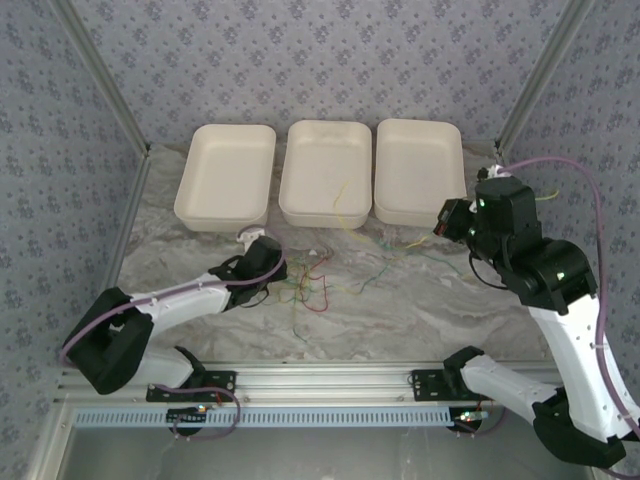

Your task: Untangle the cables

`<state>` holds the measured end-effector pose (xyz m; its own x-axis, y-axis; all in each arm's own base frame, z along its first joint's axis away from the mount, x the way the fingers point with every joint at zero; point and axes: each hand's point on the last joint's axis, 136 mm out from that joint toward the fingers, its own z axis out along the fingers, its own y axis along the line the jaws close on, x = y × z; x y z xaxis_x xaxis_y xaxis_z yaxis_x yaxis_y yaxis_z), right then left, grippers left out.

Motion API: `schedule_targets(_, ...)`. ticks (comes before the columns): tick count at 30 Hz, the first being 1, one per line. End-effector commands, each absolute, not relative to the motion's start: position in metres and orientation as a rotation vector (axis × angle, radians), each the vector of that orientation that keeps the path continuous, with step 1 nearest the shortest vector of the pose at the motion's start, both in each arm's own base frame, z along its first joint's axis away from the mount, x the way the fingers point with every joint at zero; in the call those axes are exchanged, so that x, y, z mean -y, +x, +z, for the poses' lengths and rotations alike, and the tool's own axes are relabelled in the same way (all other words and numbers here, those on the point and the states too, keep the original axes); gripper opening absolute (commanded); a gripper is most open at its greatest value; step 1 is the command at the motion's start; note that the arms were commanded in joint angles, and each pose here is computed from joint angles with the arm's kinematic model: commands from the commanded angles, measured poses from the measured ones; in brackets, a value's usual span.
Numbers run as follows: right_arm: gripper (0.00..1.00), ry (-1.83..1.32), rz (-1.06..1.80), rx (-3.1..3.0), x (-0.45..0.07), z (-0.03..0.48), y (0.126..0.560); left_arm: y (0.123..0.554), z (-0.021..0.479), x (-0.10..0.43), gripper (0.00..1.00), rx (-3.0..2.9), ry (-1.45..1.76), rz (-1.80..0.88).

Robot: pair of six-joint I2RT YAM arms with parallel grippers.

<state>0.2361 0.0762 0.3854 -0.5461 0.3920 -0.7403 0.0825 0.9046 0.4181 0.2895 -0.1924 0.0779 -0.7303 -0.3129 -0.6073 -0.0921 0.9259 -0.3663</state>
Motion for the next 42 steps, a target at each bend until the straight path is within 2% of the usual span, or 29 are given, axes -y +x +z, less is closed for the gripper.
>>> schedule_targets(1,0.0,0.333,0.44,-2.076,-0.078,0.4,0.242,0.285,0.111,0.203,0.5,-2.33,-0.334,-0.544)
schedule_targets(3,0.0,0.312,0.458,-2.086,-0.084,0.397,0.246,0.279,0.131,0.199,0.57,-2.294,-0.352,-0.569)
schedule_targets(9,0.0,0.253,0.535,-2.121,-0.109,0.373,0.261,0.261,0.205,0.184,0.67,-2.145,-0.309,-0.681)
schedule_targets(10,0.0,0.245,0.543,-2.13,-0.113,0.368,0.263,0.258,0.215,0.181,0.71,-2.128,-0.291,-0.688)
schedule_targets(12,0.0,0.194,0.545,-2.131,-0.119,0.361,0.267,0.252,0.23,0.179,0.78,-2.111,-0.256,-0.71)
schedule_targets(13,0.0,0.185,0.555,-2.131,-0.123,0.359,0.269,0.249,0.238,0.179,0.86,-2.105,-0.242,-0.729)
schedule_targets(17,0.0,0.155,0.569,-2.144,-0.134,0.351,0.274,0.239,0.253,0.188,0.93,-2.119,-0.198,-0.803)
schedule_targets(26,0.0,0.015,0.622,-2.195,-0.184,0.338,0.269,0.239,0.249,0.229,0.93,-2.178,0.054,-0.666)
schedule_targets(33,0.0,-0.066,0.672,-2.173,-0.209,0.347,0.256,0.262,0.251,0.201,0.92,-2.161,-0.025,-0.469)
schedule_targets(35,0.0,-0.072,0.677,-2.17,-0.21,0.348,0.253,0.266,0.248,0.198,0.87,-2.175,-0.037,-0.473)
schedule_targets(37,0.0,-0.072,0.677,-2.158,-0.209,0.349,0.25,0.27,0.241,0.197,0.73,-2.2,-0.043,-0.483)
schedule_targets(39,0.0,-0.041,0.691,-2.153,-0.206,0.349,0.248,0.269,0.235,0.199,0.64,-2.22,-0.033,-0.495)
schedule_targets(42,0.0,-0.028,0.681,-2.147,-0.202,0.35,0.248,0.266,0.232,0.198,0.65,-2.215,-0.047,-0.519)
